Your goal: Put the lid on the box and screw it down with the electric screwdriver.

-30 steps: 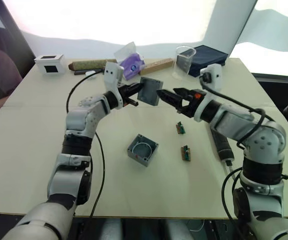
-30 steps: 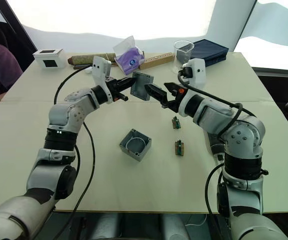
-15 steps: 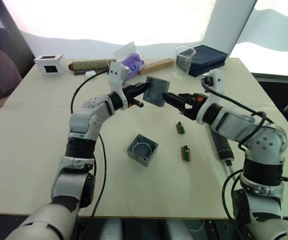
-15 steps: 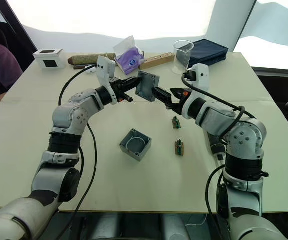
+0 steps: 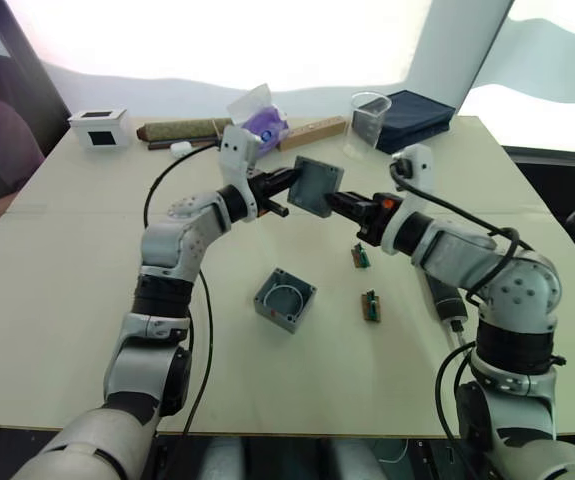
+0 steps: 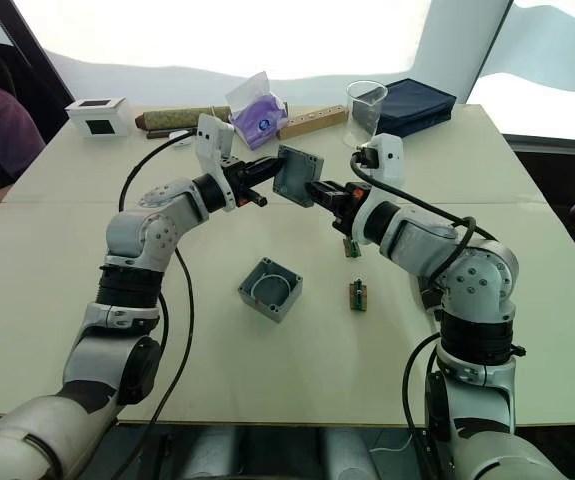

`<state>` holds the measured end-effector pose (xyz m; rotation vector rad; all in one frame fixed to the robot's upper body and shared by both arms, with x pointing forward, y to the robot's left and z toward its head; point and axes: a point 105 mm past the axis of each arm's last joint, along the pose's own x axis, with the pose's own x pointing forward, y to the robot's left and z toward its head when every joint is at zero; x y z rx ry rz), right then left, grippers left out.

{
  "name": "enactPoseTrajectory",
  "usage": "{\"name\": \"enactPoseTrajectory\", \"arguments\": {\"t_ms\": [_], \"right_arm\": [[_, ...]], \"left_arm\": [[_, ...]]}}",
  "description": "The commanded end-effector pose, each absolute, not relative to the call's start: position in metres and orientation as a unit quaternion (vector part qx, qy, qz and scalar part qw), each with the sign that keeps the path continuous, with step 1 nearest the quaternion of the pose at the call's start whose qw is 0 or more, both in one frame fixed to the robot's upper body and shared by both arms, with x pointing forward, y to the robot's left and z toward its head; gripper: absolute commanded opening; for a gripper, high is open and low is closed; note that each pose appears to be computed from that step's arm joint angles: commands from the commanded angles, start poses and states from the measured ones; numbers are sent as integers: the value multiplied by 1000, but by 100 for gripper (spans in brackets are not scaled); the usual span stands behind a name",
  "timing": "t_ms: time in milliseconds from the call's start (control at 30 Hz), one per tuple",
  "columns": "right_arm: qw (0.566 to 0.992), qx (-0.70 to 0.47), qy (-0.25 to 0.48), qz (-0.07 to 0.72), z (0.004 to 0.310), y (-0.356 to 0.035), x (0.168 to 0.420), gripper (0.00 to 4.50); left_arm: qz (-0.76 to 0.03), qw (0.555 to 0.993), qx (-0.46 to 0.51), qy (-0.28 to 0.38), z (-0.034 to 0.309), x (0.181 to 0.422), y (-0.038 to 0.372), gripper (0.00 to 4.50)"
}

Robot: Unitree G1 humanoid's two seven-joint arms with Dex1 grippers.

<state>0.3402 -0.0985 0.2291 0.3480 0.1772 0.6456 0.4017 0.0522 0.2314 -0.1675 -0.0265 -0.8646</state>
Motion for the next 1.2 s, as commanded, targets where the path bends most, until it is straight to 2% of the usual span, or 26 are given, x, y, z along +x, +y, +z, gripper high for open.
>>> {"name": "enactPoseTrajectory", "arguments": {"t_ms": [33,200,267,300,500,600,700,767,833,867,900,1000,1067,1200], "right_arm": [[934,175,72,303,234,-103,341,29],[932,177,73,308,231,-101,342,29],[933,172,70,308,231,-101,342,29],[933,170,68,309,231,-101,342,29],[938,132,51,316,235,-98,340,29],[948,59,15,314,241,-101,335,29],[951,-101,-29,292,233,-112,329,29],[927,-222,-66,296,222,-114,322,29],[900,-295,-104,303,216,-113,315,29],[892,-314,-115,304,213,-113,313,29],[869,-362,-138,308,210,-111,310,29],[742,-533,-224,340,189,-93,290,29],[682,-580,-288,340,187,-85,281,29],[591,-628,-364,353,176,-74,269,29]], "left_arm": [[-455,886,-74,-53,254,387,45,0],[-477,875,-70,-38,251,381,44,0],[-487,871,-60,-33,250,379,45,67],[-490,869,-58,-32,251,378,45,85],[-505,859,-77,-26,266,373,65,315],[-512,854,-92,6,273,369,93,315],[-505,856,-111,23,279,371,116,315],[-496,858,-126,26,281,373,124,265],[-499,856,-132,31,278,373,125,215],[-500,855,-132,32,277,372,125,158],[-501,855,-128,36,274,372,124,118],[-508,850,-127,54,260,370,117,7],[-518,844,-118,67,251,367,113,7],[-544,830,-65,106,226,358,104,7]]}}
